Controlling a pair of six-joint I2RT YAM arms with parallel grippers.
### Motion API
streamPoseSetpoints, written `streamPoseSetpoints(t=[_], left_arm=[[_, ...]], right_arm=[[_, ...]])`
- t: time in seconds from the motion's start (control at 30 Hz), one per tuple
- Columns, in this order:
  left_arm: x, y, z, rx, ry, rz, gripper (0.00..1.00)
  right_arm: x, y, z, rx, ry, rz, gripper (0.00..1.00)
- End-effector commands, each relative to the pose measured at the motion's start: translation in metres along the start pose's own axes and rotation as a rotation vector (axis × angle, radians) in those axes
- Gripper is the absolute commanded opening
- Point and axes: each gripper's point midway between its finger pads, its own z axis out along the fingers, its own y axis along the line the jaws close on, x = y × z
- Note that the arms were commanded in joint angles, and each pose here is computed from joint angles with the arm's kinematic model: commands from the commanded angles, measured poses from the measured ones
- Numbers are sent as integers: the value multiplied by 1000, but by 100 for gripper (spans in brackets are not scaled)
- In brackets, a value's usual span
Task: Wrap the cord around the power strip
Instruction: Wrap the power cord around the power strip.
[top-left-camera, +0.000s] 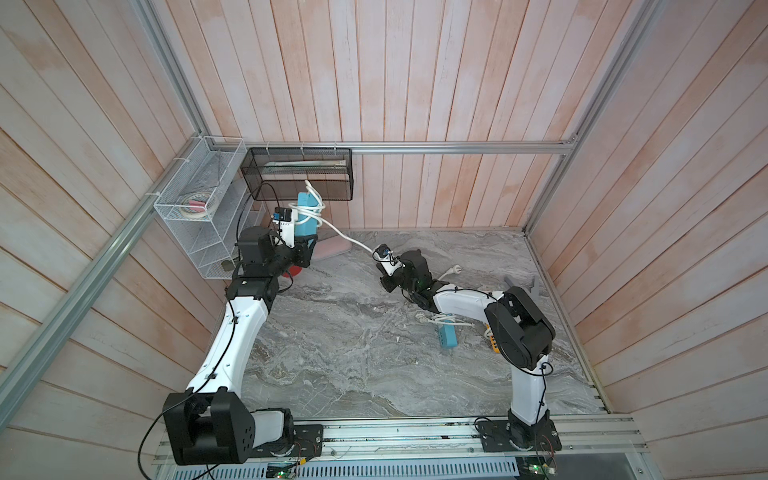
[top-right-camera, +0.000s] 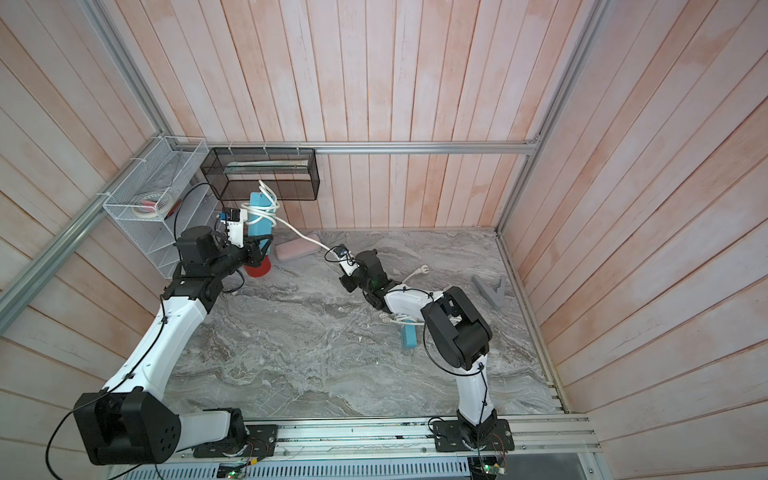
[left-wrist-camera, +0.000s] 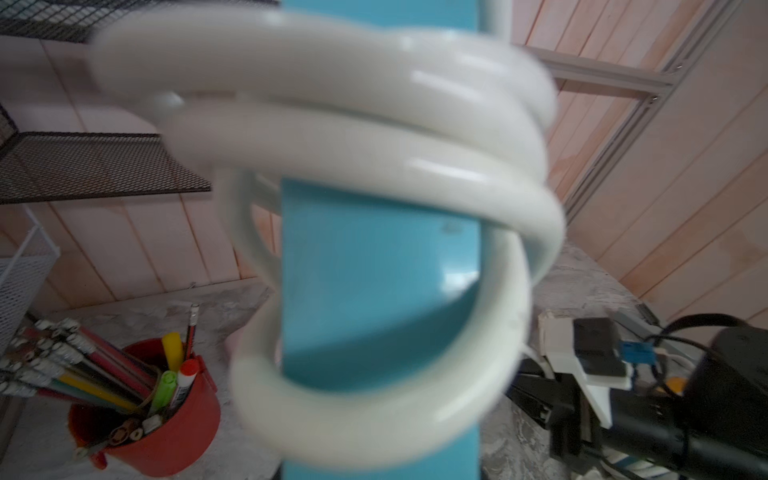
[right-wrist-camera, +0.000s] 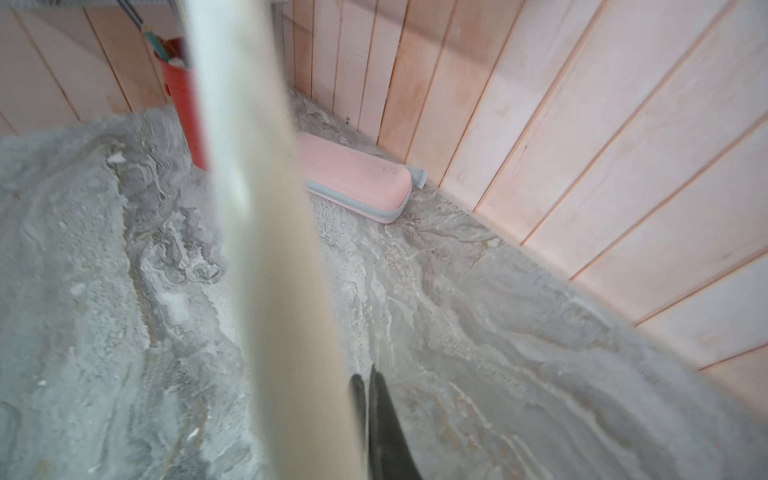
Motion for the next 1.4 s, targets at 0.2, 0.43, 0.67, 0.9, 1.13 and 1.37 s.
streamPoseSetpoints(t=[0.2, 0.43, 0.67, 0.9, 1.13, 1.37], left_arm=[[21, 48, 29, -303, 208, 350, 0], [63, -1, 52, -89, 338, 541, 0], [155, -92, 35, 367, 563, 750, 0], [153, -166, -1, 659, 515, 758, 0], [93, -211, -45, 793, 232, 727, 0], [26, -206, -51, 679, 26, 608, 0]], right_arm=[[-56, 21, -37, -16, -47, -475, 0], [-128, 41, -66, -224, -179, -497, 0], [-170, 10, -65, -313, -182, -517, 0], [-195, -42, -42, -374, -289, -409, 0], [-182, -23, -4, -560, -384, -175, 0], [-162, -20, 27, -575, -444, 111, 27]])
